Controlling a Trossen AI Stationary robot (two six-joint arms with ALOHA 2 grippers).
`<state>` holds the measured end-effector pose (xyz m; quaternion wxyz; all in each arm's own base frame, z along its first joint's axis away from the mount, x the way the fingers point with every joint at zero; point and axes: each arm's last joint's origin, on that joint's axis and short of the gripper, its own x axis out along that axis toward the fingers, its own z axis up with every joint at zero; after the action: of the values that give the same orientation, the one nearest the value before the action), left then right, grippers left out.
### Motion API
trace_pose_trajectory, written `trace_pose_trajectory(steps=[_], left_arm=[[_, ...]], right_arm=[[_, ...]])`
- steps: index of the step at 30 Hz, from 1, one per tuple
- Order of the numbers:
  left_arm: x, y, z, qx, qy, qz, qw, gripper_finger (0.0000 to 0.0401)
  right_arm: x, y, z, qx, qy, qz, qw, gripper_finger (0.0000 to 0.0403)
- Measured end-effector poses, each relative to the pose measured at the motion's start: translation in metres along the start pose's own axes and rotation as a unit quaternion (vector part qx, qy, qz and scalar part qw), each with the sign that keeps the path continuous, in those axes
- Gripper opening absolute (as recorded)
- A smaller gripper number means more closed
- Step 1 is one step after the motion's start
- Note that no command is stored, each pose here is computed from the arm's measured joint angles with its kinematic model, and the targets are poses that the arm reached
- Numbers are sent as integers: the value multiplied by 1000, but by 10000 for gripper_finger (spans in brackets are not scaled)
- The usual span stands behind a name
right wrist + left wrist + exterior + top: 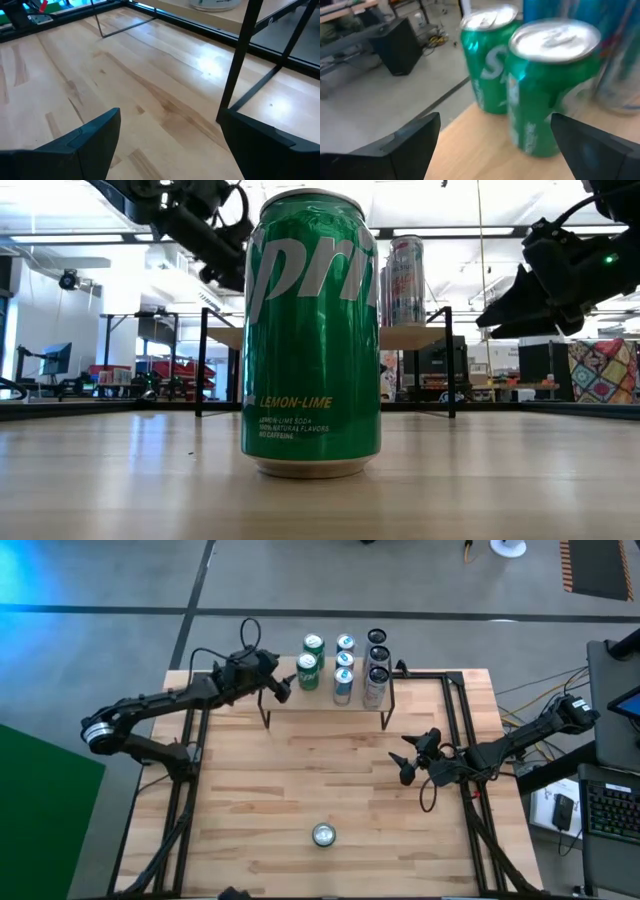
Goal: Place canned beverage on shelf
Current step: Put the top green soda can on the shelf aligned with the other green soda can, then put the green soda can on the shelf aligned with the other green soda cans
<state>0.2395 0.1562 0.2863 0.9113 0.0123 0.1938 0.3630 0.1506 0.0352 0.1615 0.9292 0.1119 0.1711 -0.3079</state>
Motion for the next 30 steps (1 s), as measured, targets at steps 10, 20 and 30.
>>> trace_pose_trajectory(steps=[10, 20, 30], left_arm=[[33, -8, -16, -1, 16, 4, 1000, 329], [33, -9, -16, -6, 33, 1, 999, 313], [-27, -47, -40, 6, -5, -82, 997, 313]], right_arm=[[0, 0, 1, -1, -3, -1, 1000, 327], [0, 0, 0, -5, 1, 1, 1000, 327], [0, 2, 1, 9, 12, 25, 1000, 327]])
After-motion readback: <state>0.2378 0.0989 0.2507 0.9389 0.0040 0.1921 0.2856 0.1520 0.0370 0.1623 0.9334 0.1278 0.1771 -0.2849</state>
